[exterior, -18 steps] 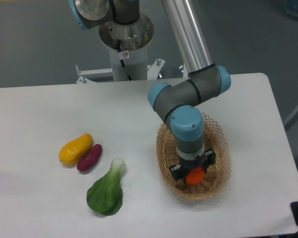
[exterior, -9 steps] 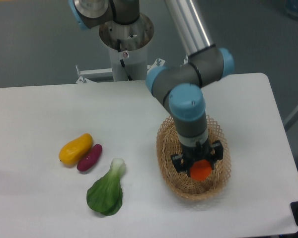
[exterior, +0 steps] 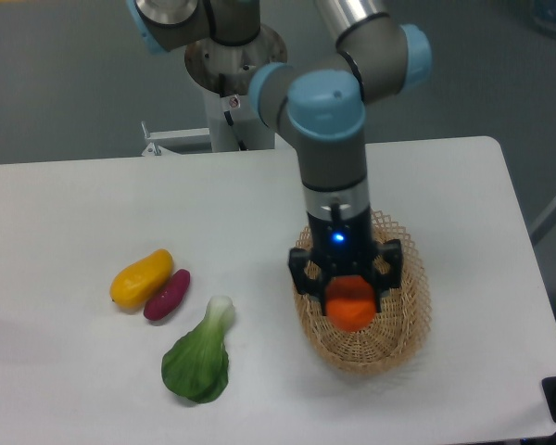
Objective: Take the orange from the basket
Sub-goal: 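Lift the grasped orange up out of the basket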
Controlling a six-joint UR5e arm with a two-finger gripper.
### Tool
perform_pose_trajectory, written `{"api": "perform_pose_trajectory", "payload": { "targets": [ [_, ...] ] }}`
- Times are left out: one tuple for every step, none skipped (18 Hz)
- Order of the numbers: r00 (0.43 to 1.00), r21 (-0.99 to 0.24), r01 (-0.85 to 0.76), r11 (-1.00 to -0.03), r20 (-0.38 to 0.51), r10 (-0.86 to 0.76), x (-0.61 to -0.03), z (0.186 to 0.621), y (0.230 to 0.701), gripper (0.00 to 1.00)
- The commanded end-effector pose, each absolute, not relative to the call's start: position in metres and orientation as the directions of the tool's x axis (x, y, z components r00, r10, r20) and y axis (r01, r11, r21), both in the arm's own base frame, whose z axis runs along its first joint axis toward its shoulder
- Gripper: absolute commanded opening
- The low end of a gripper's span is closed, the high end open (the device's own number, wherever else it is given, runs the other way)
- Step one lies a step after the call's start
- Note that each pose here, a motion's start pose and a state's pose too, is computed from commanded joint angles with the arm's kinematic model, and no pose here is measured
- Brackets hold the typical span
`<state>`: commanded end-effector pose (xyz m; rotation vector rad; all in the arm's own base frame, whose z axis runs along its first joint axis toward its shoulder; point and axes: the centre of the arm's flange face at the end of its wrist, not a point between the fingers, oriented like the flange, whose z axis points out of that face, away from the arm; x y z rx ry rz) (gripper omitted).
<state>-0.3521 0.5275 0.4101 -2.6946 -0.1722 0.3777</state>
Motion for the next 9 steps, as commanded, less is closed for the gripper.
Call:
{"api": "perform_pose_trajectory", "payload": {
  "targets": [
    [0.958, -0.409, 0.036, -0.912, -0.245, 0.148, -0.346, 0.413, 0.524, 0.66],
    [0.961, -0.390, 0.011, -0.921, -0.250, 0.118, -0.341, 0.407, 0.520, 0.66],
    [0.964, -0.364, -0.016, -0.931, -0.251, 0.082, -0.337, 0.400, 0.515, 0.66],
    [0.966, -0.346, -0.048, -0.937, -0.256, 0.045, -0.332, 0.403, 0.508, 0.66],
    [0.968, -0.318, -0.076, -0.945, -0.249, 0.006, -0.329, 0.397, 0.503, 0.66],
    [0.969, -0.298, -0.103, -0.949, -0.246, -0.028, -0.327, 0.392, 0.502, 0.66],
    [0.968, -0.290, -0.118, -0.950, -0.248, -0.044, -0.326, 0.391, 0.502, 0.66],
    [0.968, -0.288, -0.119, -0.950, -0.248, -0.046, -0.326, 0.392, 0.501, 0.66],
    [0.968, -0.287, -0.119, -0.951, -0.247, -0.046, -0.325, 0.391, 0.501, 0.66]
  ]
}}
